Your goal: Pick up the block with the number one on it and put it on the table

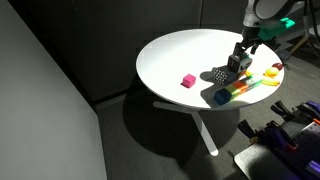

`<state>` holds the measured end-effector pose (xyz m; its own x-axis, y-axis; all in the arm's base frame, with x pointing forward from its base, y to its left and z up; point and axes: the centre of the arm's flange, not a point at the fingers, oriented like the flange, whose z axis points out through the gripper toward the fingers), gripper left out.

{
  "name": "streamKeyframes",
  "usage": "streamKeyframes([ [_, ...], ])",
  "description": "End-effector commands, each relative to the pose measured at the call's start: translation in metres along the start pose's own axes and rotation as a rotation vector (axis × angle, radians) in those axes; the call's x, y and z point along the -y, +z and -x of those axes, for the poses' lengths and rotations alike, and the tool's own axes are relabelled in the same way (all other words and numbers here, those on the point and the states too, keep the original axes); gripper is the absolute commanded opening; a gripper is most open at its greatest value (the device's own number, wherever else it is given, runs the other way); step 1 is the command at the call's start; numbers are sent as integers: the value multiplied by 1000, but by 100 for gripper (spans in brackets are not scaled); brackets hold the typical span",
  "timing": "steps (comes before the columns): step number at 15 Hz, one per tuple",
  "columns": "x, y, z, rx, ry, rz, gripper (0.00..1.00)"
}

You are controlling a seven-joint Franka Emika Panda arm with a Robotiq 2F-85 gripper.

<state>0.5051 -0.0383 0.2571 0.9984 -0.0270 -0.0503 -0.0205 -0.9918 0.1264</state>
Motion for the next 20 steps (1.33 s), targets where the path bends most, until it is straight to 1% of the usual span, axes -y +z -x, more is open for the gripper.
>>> streamKeyframes([
  [1,1,11,-2,-4,5,8,100],
  [2,1,12,-2,-1,3,10,97],
  [3,1,13,-2,7,3,8,74],
  [5,3,15,-2,20,5,4,70],
  [6,3,13,-2,25,5,-2,61],
  [7,3,11,-2,25,6,-4,54],
  [8,4,8,-3,26,4,-8,49],
  [9,5,5,-3,24,3,-12,48],
  [10,6,1,-4,20,2,-11,43],
  [11,7,-4,-5,17,-1,-16,35],
  [13,11,-14,-8,14,0,-26,23],
  [14,13,-17,-9,16,0,-28,19],
  [15,15,-21,-11,22,-1,-31,19],
  [18,22,-32,-16,30,1,-39,8],
  [19,24,-35,-18,28,0,-38,9],
  [20,26,-37,-22,17,-2,-33,8],
])
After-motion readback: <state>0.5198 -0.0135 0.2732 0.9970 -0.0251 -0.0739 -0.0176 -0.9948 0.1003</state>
